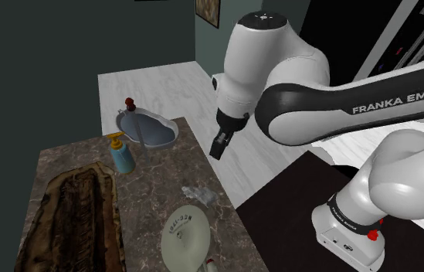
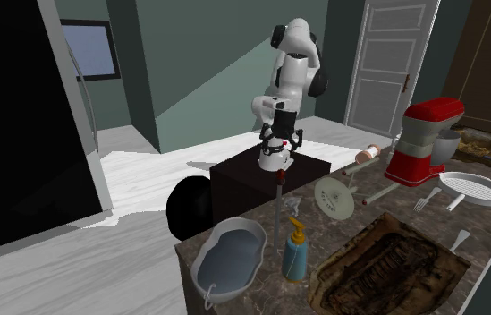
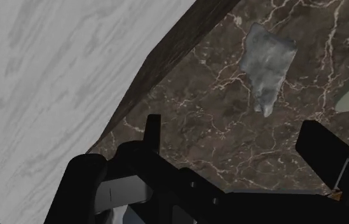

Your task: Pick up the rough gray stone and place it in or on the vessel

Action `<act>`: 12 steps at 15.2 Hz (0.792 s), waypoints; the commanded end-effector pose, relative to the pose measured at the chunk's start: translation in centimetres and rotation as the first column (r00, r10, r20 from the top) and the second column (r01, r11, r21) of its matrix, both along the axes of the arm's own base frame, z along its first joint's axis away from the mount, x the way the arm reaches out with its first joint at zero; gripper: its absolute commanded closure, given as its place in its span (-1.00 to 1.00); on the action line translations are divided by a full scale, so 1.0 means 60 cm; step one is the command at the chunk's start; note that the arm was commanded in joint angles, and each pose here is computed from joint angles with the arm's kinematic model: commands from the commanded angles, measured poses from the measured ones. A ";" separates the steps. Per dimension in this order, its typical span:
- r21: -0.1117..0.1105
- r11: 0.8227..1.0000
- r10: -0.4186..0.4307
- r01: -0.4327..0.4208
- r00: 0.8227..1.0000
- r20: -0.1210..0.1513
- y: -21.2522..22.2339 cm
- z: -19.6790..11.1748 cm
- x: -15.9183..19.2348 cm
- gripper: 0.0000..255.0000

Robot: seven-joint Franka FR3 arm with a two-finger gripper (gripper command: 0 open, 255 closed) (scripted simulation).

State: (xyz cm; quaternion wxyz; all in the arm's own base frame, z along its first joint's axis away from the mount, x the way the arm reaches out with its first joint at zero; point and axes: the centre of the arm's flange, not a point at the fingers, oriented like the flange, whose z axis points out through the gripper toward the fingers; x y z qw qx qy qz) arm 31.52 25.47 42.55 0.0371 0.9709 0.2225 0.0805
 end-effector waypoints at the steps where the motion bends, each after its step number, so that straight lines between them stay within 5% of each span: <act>1: -0.016 0.999 0.042 -0.041 0.999 0.018 0.039 -0.029 -0.008 -1.00; 9: -0.089 0.978 0.196 -0.189 0.978 0.074 0.173 -0.145 -0.046 -1.00; 12: -0.089 0.978 0.196 -0.189 0.978 0.074 0.171 -0.170 -0.039 -1.00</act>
